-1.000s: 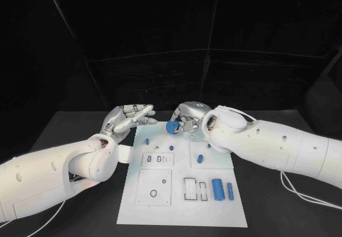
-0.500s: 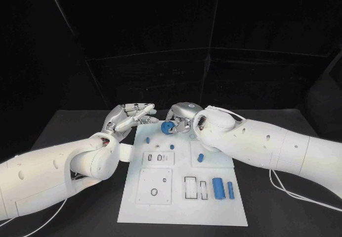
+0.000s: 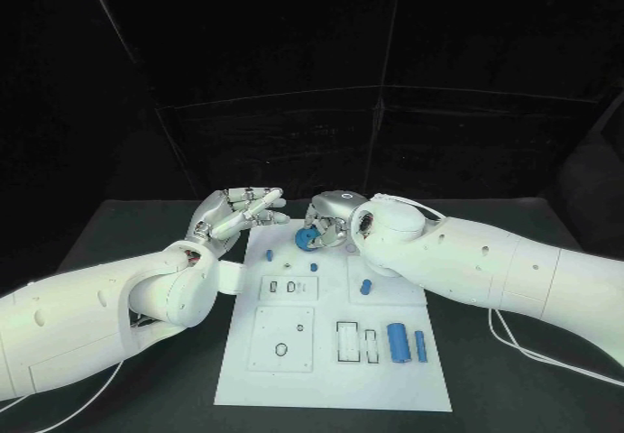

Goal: Assemble the parts on the task board

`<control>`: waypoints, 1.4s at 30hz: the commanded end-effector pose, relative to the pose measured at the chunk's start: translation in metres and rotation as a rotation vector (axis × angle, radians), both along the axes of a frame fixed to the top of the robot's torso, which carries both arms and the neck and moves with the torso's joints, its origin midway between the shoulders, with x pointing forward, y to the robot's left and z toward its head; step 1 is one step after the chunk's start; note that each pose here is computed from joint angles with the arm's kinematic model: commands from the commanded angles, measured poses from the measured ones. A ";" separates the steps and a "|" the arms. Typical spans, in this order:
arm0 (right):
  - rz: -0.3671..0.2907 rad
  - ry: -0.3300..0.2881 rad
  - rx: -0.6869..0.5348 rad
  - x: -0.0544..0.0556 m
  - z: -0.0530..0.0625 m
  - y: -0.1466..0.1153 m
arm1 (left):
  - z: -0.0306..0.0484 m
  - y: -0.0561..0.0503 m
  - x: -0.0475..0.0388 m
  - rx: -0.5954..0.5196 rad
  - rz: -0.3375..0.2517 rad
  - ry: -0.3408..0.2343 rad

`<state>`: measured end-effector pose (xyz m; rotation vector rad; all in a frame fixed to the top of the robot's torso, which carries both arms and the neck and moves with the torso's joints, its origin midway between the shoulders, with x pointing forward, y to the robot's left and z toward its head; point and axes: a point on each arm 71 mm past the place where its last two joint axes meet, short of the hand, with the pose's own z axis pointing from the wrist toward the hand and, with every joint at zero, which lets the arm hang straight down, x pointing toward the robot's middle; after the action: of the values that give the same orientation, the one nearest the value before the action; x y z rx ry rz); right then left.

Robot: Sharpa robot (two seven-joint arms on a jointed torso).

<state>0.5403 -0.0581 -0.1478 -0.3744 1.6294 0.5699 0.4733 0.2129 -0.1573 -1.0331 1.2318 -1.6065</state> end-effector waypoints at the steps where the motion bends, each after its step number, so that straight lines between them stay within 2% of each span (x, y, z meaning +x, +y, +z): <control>1: -0.001 0.018 -0.033 0.000 -0.002 0.001 | 0.0018 -0.001 -0.0002 -0.003 -0.013 -0.010; 14: -0.013 0.014 -0.031 0.002 -0.003 0.002 | 0.0018 -0.001 -0.0002 -0.003 -0.013 -0.010; 27: -0.012 0.042 -0.061 0.001 -0.006 0.000 | 0.0018 -0.001 -0.0003 -0.002 -0.011 -0.009; 30: -0.007 0.016 -0.027 0.001 -0.003 -0.002 | 0.0018 0.000 -0.0003 -0.002 -0.011 -0.009; 36: 0.066 -0.076 0.212 -0.007 0.012 -0.020 | 0.0017 0.002 0.0001 -0.001 -0.007 -0.009; 39: 0.088 -0.085 0.304 -0.012 0.017 -0.039 | 0.0016 0.003 0.0002 0.000 -0.004 -0.010; 42: 0.075 -0.061 0.357 -0.016 0.019 -0.063 | 0.0016 0.005 0.0003 0.001 -0.001 -0.010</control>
<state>0.5286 -0.1205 -0.1384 -0.2596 1.5190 0.7345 0.4737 0.2185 -0.1575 -1.0361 1.2280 -1.5950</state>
